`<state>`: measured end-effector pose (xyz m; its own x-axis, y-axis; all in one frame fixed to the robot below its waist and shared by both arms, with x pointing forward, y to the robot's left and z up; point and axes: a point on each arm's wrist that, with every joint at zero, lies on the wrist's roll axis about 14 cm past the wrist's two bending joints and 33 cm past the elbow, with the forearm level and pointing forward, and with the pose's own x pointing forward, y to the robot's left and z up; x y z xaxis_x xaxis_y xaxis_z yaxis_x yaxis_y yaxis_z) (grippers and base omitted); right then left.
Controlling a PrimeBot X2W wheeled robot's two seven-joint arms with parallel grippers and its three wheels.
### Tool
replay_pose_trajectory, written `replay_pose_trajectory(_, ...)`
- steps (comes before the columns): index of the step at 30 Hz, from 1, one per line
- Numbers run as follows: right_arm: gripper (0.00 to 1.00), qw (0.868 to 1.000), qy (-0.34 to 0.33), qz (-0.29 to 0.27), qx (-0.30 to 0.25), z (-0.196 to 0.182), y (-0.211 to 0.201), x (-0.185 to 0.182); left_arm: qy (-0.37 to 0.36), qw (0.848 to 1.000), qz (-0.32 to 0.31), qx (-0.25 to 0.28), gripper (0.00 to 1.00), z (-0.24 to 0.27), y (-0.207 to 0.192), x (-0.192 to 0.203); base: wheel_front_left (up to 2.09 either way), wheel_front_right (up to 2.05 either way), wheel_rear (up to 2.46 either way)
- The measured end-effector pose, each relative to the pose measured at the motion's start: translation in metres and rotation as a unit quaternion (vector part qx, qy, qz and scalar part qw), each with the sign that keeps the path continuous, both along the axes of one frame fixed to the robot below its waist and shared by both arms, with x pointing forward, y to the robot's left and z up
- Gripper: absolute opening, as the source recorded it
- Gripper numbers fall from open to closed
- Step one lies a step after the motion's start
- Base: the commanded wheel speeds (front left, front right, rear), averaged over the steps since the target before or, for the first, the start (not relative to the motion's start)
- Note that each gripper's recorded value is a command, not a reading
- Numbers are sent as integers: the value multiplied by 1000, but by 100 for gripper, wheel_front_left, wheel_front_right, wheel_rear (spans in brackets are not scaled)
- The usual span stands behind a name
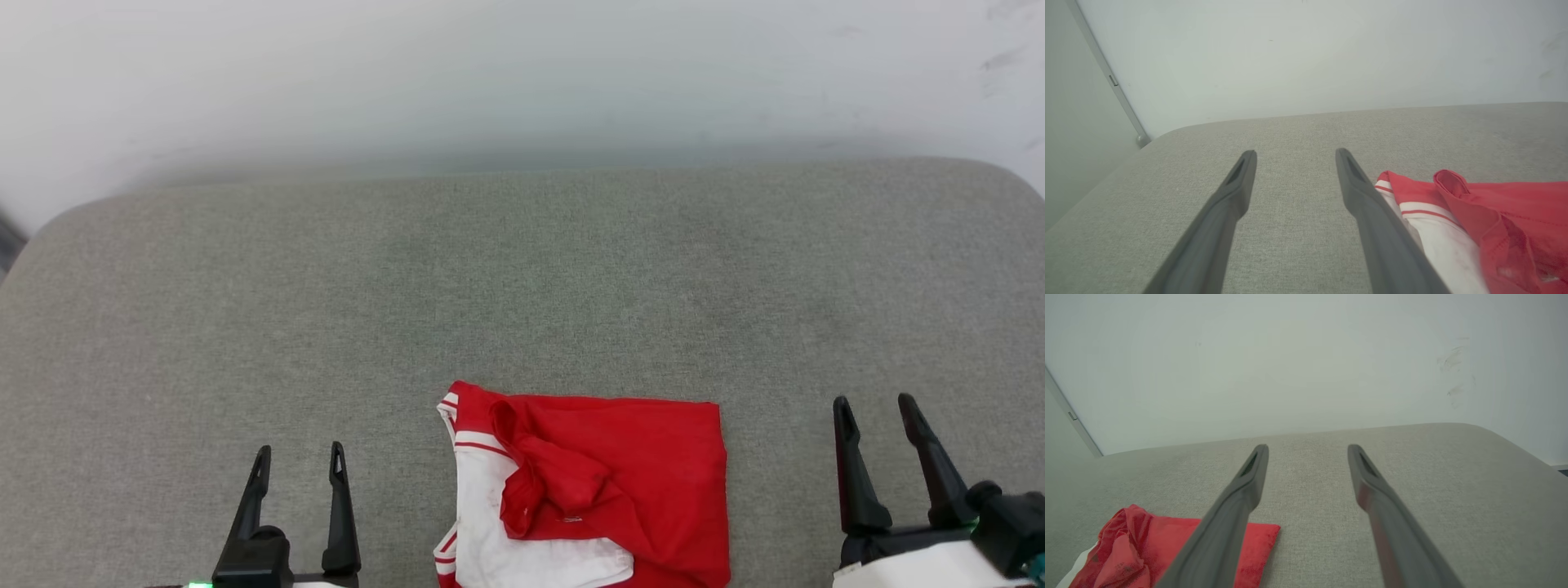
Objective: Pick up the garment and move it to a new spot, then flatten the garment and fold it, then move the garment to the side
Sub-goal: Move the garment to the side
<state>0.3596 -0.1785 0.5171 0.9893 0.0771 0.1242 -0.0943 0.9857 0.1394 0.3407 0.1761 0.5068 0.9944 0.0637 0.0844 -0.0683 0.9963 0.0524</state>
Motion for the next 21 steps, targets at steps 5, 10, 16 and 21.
replay_pose_trajectory(5,100,1000,9,-2,1,-6,2,-14,1,1000,2,0,100,0,3,-9,0,0,0)
replay_pose_trajectory(10,100,1000,11,-2,4,-7,4,-21,-3,1000,7,-1,100,1,6,-14,0,0,0)
replay_pose_trajectory(16,100,1000,-22,-4,7,14,3,-12,1,1000,8,-1,100,-1,8,-16,0,0,0)
replay_pose_trajectory(21,100,994,-105,0,-25,70,-11,17,6,1000,3,-1,100,-4,6,-14,0,0,0)
